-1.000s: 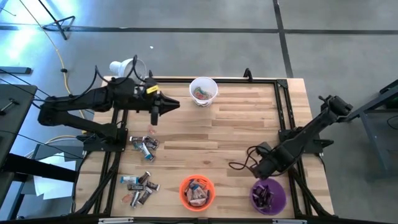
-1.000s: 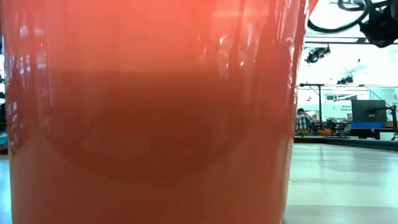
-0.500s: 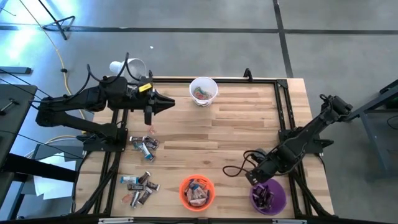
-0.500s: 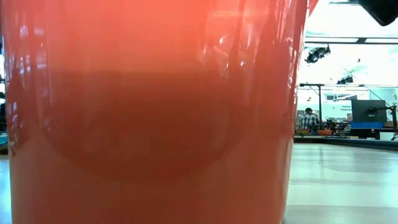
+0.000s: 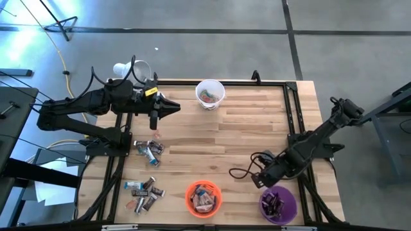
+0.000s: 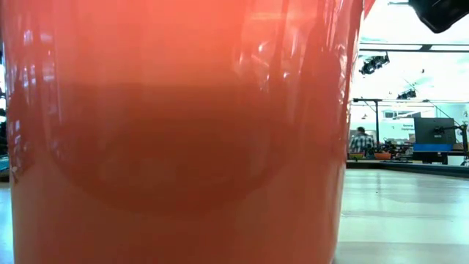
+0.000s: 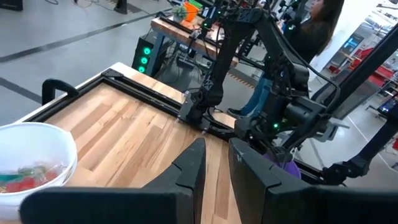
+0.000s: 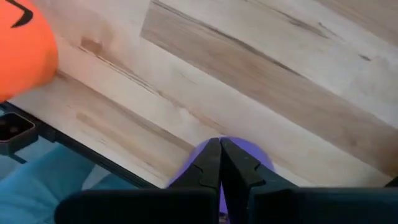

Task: Organize candy in baskets
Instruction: Put the orange gummy into the white bucket

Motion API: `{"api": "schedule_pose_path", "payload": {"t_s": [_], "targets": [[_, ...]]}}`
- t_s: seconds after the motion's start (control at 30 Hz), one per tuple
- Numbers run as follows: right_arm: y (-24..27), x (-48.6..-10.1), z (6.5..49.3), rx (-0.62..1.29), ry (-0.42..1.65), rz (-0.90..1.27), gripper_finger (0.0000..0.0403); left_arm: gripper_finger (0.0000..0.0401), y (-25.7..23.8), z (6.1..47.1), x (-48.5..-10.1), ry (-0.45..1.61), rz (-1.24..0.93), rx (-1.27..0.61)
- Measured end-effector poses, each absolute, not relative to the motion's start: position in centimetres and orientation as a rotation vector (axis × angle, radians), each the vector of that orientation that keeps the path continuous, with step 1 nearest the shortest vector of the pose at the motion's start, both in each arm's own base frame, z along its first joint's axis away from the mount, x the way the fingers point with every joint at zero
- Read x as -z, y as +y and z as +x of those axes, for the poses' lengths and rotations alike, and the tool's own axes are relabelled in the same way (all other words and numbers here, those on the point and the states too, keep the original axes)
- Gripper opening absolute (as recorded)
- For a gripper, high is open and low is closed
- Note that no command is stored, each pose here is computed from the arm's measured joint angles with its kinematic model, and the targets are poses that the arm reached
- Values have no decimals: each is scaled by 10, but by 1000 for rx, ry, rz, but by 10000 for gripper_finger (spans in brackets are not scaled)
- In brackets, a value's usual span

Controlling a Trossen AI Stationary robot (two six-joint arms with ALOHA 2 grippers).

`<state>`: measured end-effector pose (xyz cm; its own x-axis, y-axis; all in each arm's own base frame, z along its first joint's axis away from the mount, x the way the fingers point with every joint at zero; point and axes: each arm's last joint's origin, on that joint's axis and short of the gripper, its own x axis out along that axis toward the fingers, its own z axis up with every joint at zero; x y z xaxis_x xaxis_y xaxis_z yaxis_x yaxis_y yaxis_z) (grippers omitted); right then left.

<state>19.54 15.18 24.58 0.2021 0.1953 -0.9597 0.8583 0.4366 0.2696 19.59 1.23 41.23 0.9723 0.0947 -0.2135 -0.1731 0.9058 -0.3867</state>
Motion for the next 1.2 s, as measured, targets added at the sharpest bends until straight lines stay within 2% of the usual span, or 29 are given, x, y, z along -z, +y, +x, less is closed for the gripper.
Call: {"api": "schedule_pose_path", "payload": {"t_s": [0.3, 0.7, 1.0, 1.2], "targets": [[138, -246, 208, 572, 1255, 1004, 0, 55, 12, 194, -405, 270, -477, -154], [111, -252, 239, 458, 1114, 1009, 0, 55, -20, 176, -357, 854, -663, -212], [95, -257, 256, 320, 1037, 933, 0, 55, -49, 163, -346, 1049, -662, -177], [87, -257, 258, 291, 1039, 877, 0, 55, -56, 153, -342, 1056, -787, -414]]}}
